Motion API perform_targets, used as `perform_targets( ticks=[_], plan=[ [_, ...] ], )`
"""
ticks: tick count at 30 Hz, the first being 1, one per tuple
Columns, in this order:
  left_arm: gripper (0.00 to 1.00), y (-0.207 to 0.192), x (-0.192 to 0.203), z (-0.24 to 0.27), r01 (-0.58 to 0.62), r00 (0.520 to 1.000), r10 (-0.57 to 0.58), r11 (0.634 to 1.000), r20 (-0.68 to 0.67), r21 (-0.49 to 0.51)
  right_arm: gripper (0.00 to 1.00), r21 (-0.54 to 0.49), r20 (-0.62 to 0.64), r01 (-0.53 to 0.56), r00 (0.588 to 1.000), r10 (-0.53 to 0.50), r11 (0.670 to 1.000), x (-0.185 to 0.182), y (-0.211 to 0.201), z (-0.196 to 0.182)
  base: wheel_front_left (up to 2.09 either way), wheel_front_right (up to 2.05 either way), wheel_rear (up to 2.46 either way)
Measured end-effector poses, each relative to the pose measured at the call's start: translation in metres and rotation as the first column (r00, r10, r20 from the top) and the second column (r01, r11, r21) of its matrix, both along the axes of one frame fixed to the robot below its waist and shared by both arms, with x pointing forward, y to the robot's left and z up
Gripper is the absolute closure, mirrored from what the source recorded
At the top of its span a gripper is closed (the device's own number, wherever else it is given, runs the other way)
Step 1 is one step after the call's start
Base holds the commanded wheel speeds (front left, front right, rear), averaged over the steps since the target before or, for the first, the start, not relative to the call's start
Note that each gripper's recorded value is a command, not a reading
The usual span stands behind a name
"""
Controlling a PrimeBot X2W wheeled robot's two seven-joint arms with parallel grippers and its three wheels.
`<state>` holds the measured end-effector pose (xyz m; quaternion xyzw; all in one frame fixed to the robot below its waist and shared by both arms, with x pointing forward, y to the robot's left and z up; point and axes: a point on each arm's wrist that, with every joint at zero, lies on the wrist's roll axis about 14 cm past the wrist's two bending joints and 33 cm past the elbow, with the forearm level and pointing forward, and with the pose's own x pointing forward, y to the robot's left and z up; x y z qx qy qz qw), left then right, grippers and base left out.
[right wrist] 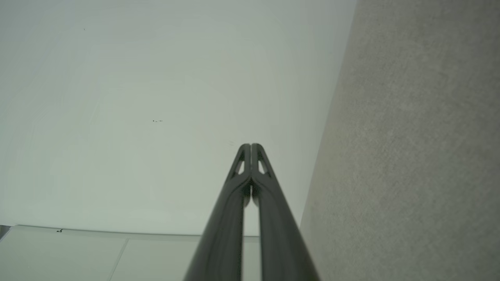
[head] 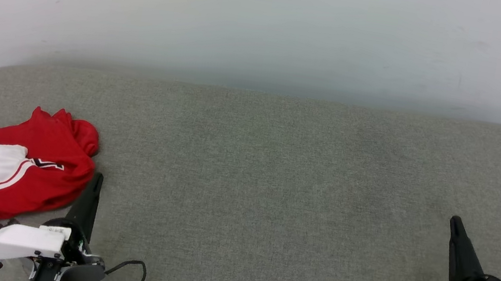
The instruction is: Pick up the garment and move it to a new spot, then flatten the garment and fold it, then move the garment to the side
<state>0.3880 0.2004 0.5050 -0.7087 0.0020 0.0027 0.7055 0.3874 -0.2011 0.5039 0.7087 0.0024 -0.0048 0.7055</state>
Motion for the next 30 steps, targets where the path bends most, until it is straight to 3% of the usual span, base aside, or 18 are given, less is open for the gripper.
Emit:
perform_targets(
  ticks=[1, 5, 14, 21, 25, 30],
  plan=[
    [0.00, 0.000, 0.000, -0.001, 0.000, 1.000, 0.000, 1.000, -0.003, 0.000, 0.00, 0.000, -0.002, 0.000, 1.000, 0.000, 1.000, 0.000, 0.000, -0.001, 0.00, 0.00, 0.00],
    [0.00, -0.002, -0.008, -0.018, 0.000, 0.999, -0.001, 1.000, -0.053, -0.005, 0.00, 0.004, -0.052, 0.005, 0.999, -0.005, 1.000, -0.008, -0.001, -0.017, 0.00, 0.00, 0.00],
    [0.00, -0.009, -0.005, -0.010, -0.002, 1.000, 0.003, 1.000, -0.029, 0.015, 0.00, -0.021, -0.026, 0.022, 0.999, -0.023, 1.000, -0.007, 0.000, -0.009, 0.00, 0.00, 0.00],
    [0.00, -0.013, -0.003, 0.002, -0.001, 1.000, 0.000, 0.990, 0.003, 0.139, 0.00, -0.140, -0.001, 0.017, 1.000, -0.017, 0.990, -0.004, 0.001, 0.000, 0.00, 0.00, 0.00],
    [0.00, -0.012, -0.001, 0.011, -0.010, 1.000, 0.003, 0.971, 0.030, 0.239, 0.00, -0.288, 0.013, 0.009, 1.000, -0.006, 0.958, -0.003, 0.000, 0.006, 0.00, 0.00, 0.00],
    [0.00, -0.015, 0.000, 0.025, -0.024, 0.997, -0.004, 0.928, 0.075, 0.372, 0.00, -0.487, 0.036, 0.009, 0.999, 0.010, 0.874, -0.002, 0.002, 0.015, 0.00, 0.00, 0.00]
  ],
)
